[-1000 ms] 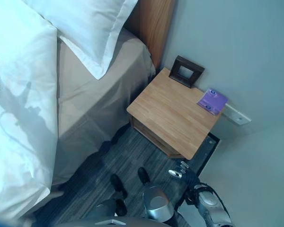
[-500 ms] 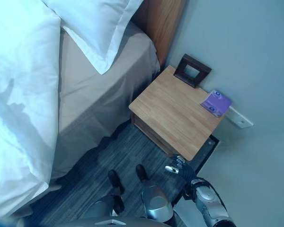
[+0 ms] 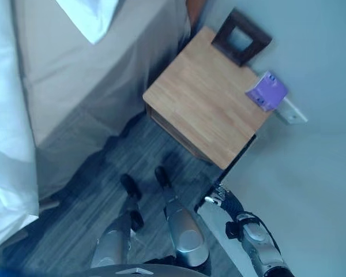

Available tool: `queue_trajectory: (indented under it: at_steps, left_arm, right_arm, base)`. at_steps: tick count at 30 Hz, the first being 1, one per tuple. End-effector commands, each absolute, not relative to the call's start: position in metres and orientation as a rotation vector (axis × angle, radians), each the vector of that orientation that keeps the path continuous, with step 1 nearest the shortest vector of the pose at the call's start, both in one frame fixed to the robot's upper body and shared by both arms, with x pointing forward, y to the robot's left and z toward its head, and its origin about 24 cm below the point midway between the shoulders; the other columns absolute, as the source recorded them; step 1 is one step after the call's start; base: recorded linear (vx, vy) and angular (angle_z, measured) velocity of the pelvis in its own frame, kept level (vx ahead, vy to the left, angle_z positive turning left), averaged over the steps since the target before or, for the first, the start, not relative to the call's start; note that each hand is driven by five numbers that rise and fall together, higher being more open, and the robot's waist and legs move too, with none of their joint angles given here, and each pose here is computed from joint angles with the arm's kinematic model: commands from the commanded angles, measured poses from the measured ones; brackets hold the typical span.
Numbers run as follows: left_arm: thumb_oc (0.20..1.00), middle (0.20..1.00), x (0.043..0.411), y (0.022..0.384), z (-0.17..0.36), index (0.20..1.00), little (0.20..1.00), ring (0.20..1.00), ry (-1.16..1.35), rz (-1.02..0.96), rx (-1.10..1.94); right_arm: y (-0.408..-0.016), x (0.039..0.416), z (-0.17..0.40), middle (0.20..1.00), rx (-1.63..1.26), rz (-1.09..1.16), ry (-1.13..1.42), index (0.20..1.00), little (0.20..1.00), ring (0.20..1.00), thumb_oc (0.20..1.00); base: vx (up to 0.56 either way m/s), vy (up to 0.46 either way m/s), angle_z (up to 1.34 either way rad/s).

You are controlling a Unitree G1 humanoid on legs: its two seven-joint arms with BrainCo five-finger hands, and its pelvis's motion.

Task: Making the bed.

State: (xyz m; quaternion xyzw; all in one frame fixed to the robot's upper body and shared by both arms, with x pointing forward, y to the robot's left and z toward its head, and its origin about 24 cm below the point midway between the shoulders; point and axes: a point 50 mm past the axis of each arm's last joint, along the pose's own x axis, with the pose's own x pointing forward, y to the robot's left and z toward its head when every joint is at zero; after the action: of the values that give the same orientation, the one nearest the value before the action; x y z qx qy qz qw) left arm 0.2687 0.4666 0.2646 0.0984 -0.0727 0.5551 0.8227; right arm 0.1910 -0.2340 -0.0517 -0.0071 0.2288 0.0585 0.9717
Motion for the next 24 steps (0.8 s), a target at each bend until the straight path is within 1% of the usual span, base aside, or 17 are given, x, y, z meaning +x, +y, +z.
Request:
queue_trajectory:
  at_steps: [1,2,3,5,6,7,10,12,13,14,15,16,19,20,22,23,24]
  left_arm:
    - [1.0,1.0,0.259,0.475,0.253,1.0,1.0,1.0,-0.14,1.217,0.1]
    - [1.0,1.0,0.264,0.472,0.23,1.0,1.0,1.0,-0.071,1.19,0.042]
    - [1.0,1.0,0.264,0.472,0.229,1.0,1.0,1.0,-0.07,1.19,0.04]
    - [1.0,1.0,0.281,0.459,0.208,1.0,1.0,1.0,-0.022,1.109,-0.027]
    - [0.736,0.736,0.287,0.453,0.198,0.736,0.736,0.736,0.025,1.059,-0.001]
    - [0.2,0.2,0.296,0.445,0.199,0.2,0.2,0.2,0.032,1.01,0.049]
    - [0.2,0.2,0.316,0.427,0.223,0.2,0.2,0.2,-0.023,0.917,0.203]
    - [0.2,0.2,0.351,0.377,0.268,0.2,0.2,0.2,-0.192,0.693,0.453]
    - [0.2,0.2,0.351,0.377,0.269,0.2,0.2,0.2,-0.192,0.693,0.454]
    - [0.2,0.2,0.376,0.321,0.284,0.2,0.2,0.2,-0.334,0.495,0.505]
    - [0.2,0.2,0.383,0.292,0.29,0.2,0.2,0.2,-0.4,0.403,0.536]
    - [0.2,0.2,0.384,0.292,0.29,0.2,0.2,0.2,-0.399,0.402,0.536]
    - [0.2,0.2,0.394,0.189,0.292,0.2,0.2,0.2,-0.579,0.072,0.517]
    - [0.2,0.2,0.389,0.137,0.278,0.2,0.2,0.2,-0.621,-0.107,0.481]
    - [0.2,0.2,0.389,0.137,0.278,0.2,0.2,0.2,-0.621,-0.107,0.481]
    - [0.2,0.2,0.388,0.119,0.266,0.2,0.2,0.2,-0.603,-0.184,0.448]
    - [0.2,0.2,0.375,0.054,0.205,0.2,0.2,0.2,-0.464,-0.415,0.324]
  right_arm:
    - [-0.253,0.181,-0.051,1.0,0.005,0.017,0.456,1.0,1.0,1.0,1.0]
    - [-0.252,0.182,-0.053,1.0,0.01,0.005,0.463,1.0,1.0,1.0,1.0]
    - [-0.253,0.182,-0.053,1.0,0.008,0.005,0.463,1.0,1.0,1.0,1.0]
    - [-0.251,0.178,-0.059,1.0,0.003,0.006,0.497,1.0,1.0,1.0,1.0]
    - [-0.251,0.177,-0.061,1.0,0.001,0.004,0.509,1.0,1.0,1.0,1.0]
    - [-0.249,0.176,-0.062,1.0,-0.005,0.015,0.519,1.0,1.0,1.0,1.0]
    - [-0.249,0.177,-0.061,1.0,-0.019,0.038,0.521,1.0,1.0,1.0,1.0]
    - [-0.248,0.183,-0.055,1.0,-0.054,0.094,0.496,1.0,1.0,1.0,1.0]
    - [-0.248,0.182,-0.055,1.0,-0.053,0.094,0.496,1.0,1.0,1.0,1.0]
    - [-0.248,0.182,-0.055,1.0,-0.097,0.125,0.498,1.0,1.0,1.0,1.0]
    - [-0.249,0.182,-0.055,1.0,-0.107,0.122,0.501,1.0,1.0,1.0,1.0]
    - [-0.249,0.182,-0.055,1.0,-0.106,0.122,0.502,1.0,1.0,1.0,1.0]
    - [-0.251,0.178,-0.059,1.0,-0.136,0.118,0.529,1.0,1.0,1.0,1.0]
    - [-0.253,0.178,-0.062,1.0,-0.15,0.107,0.542,1.0,1.0,1.0,1.0]
    - [-0.253,0.178,-0.062,1.0,-0.15,0.107,0.543,1.0,1.0,1.0,1.0]
    - [-0.253,0.179,-0.062,1.0,-0.167,0.105,0.545,1.0,1.0,1.0,1.0]
    - [-0.255,0.184,-0.061,1.0,-0.25,0.097,0.55,1.0,1.0,1.0,1.0]
  base:
    - [-0.05,0.017,-0.01]
    - [0.0,0.0,0.0]
    - [0.0,0.0,0.0]
    - [0.0,0.0,0.0]
    - [0.0,0.0,0.0]
    - [0.0,0.0,0.0]
    - [-0.01,0.004,0.04]
    - [-0.01,0.017,0.2]
    - [0.04,0.054,0.17]
    - [0.05,0.046,0.03]
    - [0.05,0.046,-0.03]
    - [0.03,0.024,0.03]
    - [0.05,0.039,0.05]
    - [0.05,0.047,0.04]
    - [0.01,0.015,0.02]
    - [0.05,0.097,-0.12]
    - [0.05,0.097,-0.12]
